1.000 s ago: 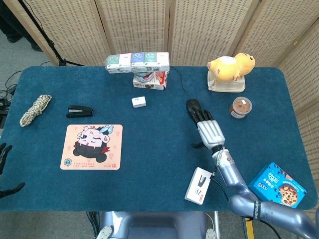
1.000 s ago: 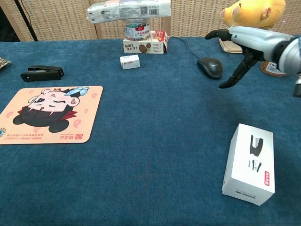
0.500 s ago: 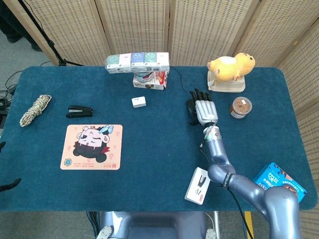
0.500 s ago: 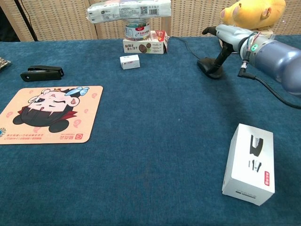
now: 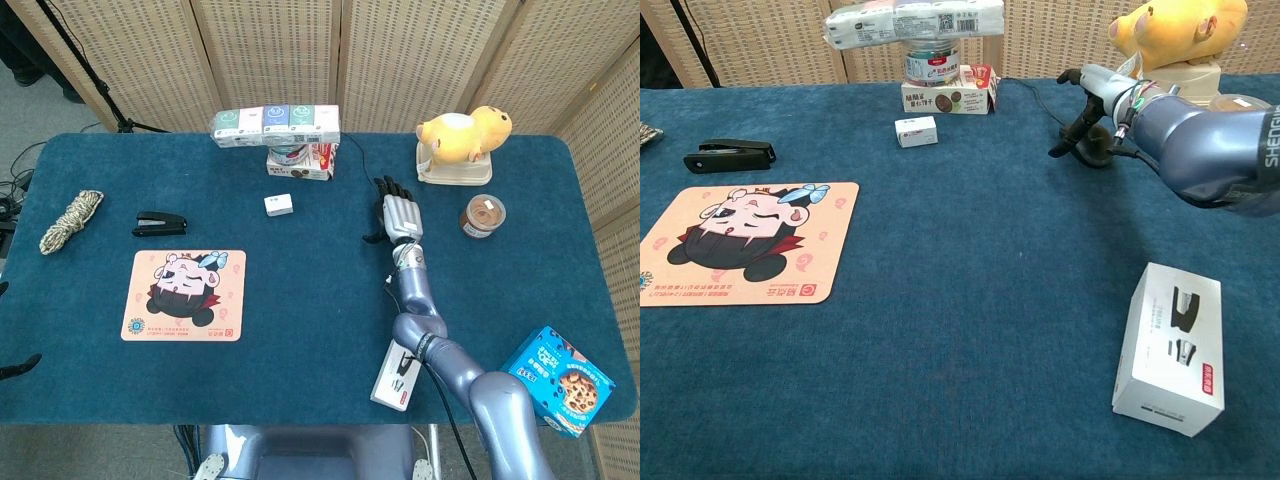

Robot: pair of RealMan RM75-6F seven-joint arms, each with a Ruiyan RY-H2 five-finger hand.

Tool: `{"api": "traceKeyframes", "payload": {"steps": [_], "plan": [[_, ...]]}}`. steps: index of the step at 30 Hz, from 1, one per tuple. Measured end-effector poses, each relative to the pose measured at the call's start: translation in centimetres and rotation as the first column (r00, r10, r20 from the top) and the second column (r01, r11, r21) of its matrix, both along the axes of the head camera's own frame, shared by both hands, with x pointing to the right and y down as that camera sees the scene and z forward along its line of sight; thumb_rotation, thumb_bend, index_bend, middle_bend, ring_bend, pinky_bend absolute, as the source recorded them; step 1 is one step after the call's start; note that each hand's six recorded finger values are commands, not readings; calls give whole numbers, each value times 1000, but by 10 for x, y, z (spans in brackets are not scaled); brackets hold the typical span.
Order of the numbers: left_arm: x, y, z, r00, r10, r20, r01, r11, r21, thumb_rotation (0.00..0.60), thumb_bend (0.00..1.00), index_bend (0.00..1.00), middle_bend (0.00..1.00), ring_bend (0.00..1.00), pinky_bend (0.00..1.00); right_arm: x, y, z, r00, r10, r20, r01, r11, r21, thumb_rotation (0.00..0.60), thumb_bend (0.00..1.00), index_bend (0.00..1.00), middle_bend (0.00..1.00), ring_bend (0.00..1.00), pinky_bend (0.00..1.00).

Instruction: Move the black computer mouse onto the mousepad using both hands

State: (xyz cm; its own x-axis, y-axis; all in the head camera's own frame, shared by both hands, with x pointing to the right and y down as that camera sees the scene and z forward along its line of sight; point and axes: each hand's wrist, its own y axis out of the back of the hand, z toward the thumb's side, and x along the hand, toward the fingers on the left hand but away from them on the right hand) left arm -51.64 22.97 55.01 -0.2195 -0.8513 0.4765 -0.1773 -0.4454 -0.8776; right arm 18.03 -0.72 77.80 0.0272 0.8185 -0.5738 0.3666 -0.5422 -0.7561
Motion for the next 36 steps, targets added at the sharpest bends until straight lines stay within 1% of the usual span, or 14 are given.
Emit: {"api": "traceKeyframes", "payload": {"steps": [3,8,12,16,19,21,23,24,27,28,29,32,34,36], "plan": [[-1,0,0,1000,-5,0,5,1000,2,600,0,0,0,0,0,1,0,4,1000,10,-1,-10,1000,-13,600,0,0,0,0,149],[-2,-1,0,1000,-13,0,13,1000,4,600,0,0,0,0,0,3,2,8,1000,19,-9,-19,999,-28,600,0,0,0,0,260],[-4,-2,0,1000,-18,-2,18,1000,2,600,0,0,0,0,0,4,2,10,1000,16,-23,-17,999,-30,600,0,10,0,0,311],[-5,-3,1,1000,-25,-2,25,1000,2,600,0,0,0,0,0,8,2,11,999,17,-40,-18,999,-31,600,0,60,9,12,370],[-6,-4,1,1000,-29,-3,28,1000,-1,600,0,0,0,0,0,11,3,12,998,19,-53,-21,999,-31,600,18,113,60,67,445],[-6,-4,2,1000,-30,-2,30,1000,-3,600,0,0,0,0,0,14,4,13,998,20,-61,-22,999,-30,600,89,164,108,113,491],[-6,-5,2,1000,-28,-3,28,1000,-3,600,0,0,0,0,0,15,4,12,998,19,-65,-20,1000,-22,600,211,231,170,168,531],[-5,-5,2,1000,-27,-2,27,1000,-4,600,0,0,0,0,0,15,5,12,998,16,-68,-18,1000,-19,600,250,251,188,185,539],[-4,-4,3,1000,-23,-4,23,1000,-7,600,0,0,0,0,0,16,7,13,997,-8,-82,7,1000,-16,600,422,326,253,244,558],[-4,-4,3,1000,-22,-6,22,1000,-7,600,0,0,0,0,0,16,7,12,996,-16,-86,15,1000,-12,600,495,350,273,262,564],[-4,-4,2,1000,-21,-6,21,1000,-6,600,0,0,0,0,0,16,8,12,996,-24,-90,24,1000,-6,600,537,362,283,271,568],[-3,-3,1,1000,-17,-8,17,1000,-1,600,0,0,0,0,0,17,9,10,995,-42,-92,43,999,8,600,631,387,306,294,577],[-2,-2,0,1000,-14,-11,14,1000,0,600,0,0,0,0,0,18,9,10,994,-49,-93,51,999,15,600,672,397,314,302,583],[-1,-1,-1,1000,-11,-13,11,1000,3,600,0,0,0,0,0,18,9,8,995,-52,-90,54,998,23,600,689,402,316,304,586]]}}
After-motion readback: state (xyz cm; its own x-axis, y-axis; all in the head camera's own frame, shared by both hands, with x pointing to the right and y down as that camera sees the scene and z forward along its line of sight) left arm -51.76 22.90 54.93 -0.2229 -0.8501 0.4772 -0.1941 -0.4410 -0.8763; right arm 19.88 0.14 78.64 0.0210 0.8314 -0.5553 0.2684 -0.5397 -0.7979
